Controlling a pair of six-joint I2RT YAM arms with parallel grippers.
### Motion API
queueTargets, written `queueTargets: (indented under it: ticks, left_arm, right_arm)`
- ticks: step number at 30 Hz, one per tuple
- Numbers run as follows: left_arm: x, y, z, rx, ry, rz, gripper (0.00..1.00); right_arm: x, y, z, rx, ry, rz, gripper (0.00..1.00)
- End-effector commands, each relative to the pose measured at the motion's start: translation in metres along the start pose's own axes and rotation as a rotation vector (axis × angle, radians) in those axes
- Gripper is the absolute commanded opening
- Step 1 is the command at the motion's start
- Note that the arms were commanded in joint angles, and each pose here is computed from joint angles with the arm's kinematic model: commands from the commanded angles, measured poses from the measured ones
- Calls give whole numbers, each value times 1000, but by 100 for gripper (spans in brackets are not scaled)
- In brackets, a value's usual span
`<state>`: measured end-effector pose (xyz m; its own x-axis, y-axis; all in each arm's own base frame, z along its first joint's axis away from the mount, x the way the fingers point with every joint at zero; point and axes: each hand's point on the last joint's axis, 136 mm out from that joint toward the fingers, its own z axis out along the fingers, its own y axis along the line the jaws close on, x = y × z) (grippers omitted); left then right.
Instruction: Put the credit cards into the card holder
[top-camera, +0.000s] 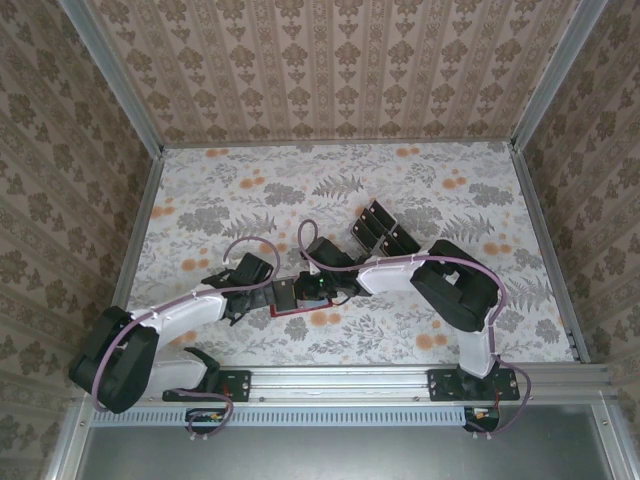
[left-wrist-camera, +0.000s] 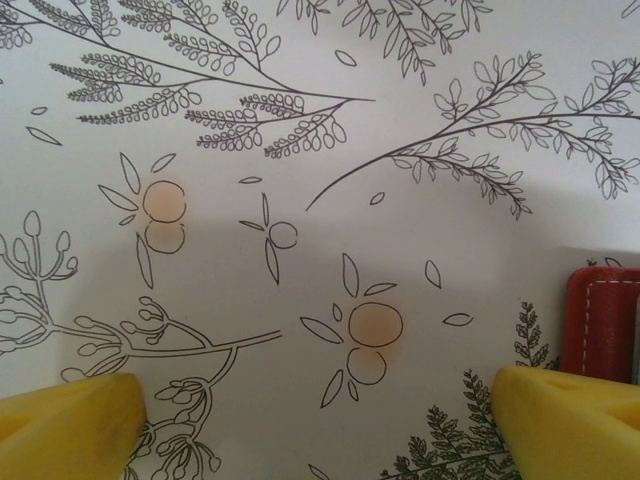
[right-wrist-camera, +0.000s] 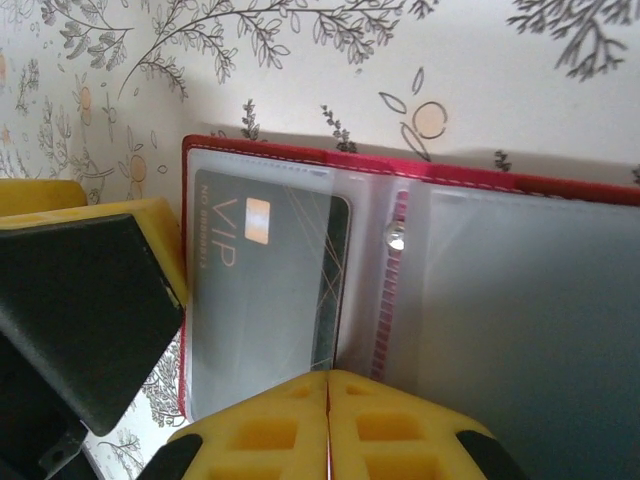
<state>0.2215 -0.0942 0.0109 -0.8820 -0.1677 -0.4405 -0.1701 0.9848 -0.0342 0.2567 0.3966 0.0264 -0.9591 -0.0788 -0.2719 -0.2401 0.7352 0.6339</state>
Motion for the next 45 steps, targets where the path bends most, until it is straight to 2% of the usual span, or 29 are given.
queueTargets:
  ticks: [1,12,14,18,23,35,45]
  left_arm:
    - [15,-11,11,53,56,-1,100]
    - [4,-6,0,21,24,-18,100]
    - [-2,-2,-7,1,0,-34,100]
    - [-14,8,-22,-24,-47,-79,100]
    - [-25,14,-38,-5,-98,-128,100]
    - [-28,9,-47,31,-99,-126,100]
    - [-27,-4,-42,49,-72,-98,100]
  right_arm:
    - [0,16,7,-47,13,-4,10]
    - [-1,22,7,-71,17,4,11]
    - [-2,26,4,-79,13,0,15]
    - [-10,37,-14,-92,-27,-22,33]
    - [-14,42,-30,-79,-56,-43,37]
    - [-1,16,-14,114,-14,-128,37]
    - [-6,-15,-30,326,-46,-210,36]
